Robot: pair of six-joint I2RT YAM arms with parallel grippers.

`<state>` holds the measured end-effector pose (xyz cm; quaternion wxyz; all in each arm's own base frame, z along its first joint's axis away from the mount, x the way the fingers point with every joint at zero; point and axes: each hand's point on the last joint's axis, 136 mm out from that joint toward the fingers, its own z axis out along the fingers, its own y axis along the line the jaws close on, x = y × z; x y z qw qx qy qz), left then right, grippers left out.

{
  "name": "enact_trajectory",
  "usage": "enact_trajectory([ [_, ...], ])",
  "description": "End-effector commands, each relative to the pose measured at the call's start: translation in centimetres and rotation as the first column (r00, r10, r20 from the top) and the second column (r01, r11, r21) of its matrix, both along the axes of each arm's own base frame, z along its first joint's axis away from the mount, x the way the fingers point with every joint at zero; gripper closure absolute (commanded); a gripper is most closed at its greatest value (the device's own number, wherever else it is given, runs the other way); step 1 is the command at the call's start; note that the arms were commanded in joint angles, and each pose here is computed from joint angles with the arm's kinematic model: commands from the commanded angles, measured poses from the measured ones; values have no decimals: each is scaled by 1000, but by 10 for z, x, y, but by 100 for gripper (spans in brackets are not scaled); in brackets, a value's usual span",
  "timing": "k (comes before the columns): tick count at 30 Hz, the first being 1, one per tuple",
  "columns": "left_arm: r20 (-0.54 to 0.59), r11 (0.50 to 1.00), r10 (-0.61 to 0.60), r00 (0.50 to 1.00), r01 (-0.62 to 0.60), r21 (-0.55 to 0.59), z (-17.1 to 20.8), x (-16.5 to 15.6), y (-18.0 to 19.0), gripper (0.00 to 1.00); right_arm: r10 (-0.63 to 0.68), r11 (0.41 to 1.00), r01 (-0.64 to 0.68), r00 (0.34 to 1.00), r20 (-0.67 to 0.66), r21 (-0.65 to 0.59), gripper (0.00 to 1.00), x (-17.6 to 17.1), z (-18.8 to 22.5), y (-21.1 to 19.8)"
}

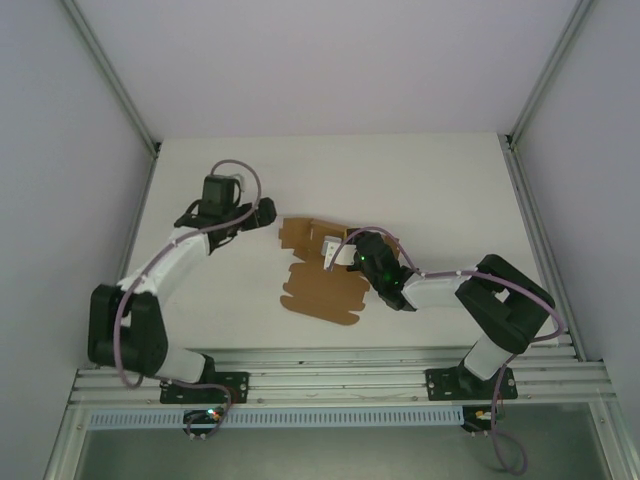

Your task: Assemble paper box

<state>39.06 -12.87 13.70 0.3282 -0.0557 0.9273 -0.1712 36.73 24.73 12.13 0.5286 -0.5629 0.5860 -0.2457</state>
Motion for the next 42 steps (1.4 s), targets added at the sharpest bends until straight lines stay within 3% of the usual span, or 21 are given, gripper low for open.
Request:
enact_trajectory([
  [1,-95,994,-103,990,100,-38,-33,8,-17,4,14,998,-15,1000,23,54,100,-1,13,2],
  [6,-132,935,-340,931,320,-156,-56,6,-65,23,2,998,-3,1000,24,58,100,0,15,-1],
  [13,-9,828,-546,838,537,-162,-43,-32,-111,31,-5,999,4,1000,23,47,100,0,13,-3],
  [19,56,789,-596,801,598,-145,-41,-45,-115,36,-11,999,9,999,39,51,100,0,19,-5],
  [20,63,756,-639,767,641,-135,-41,-58,-131,36,-10,999,8,999,41,51,100,0,19,-5],
  [22,71,737,-661,747,664,-124,-43,-65,-135,38,-10,999,7,999,50,42,100,-1,19,-6],
  [28,97,707,-691,717,697,-121,-56,-83,-134,41,22,999,-19,995,96,-25,100,-20,9,-5],
  [34,131,646,-747,651,758,-87,-56,-106,-138,46,-2,1000,5,970,243,-10,100,-20,23,-7],
  [42,118,674,-731,672,738,-29,-55,-95,-128,50,20,999,-28,967,256,27,100,0,48,-2],
])
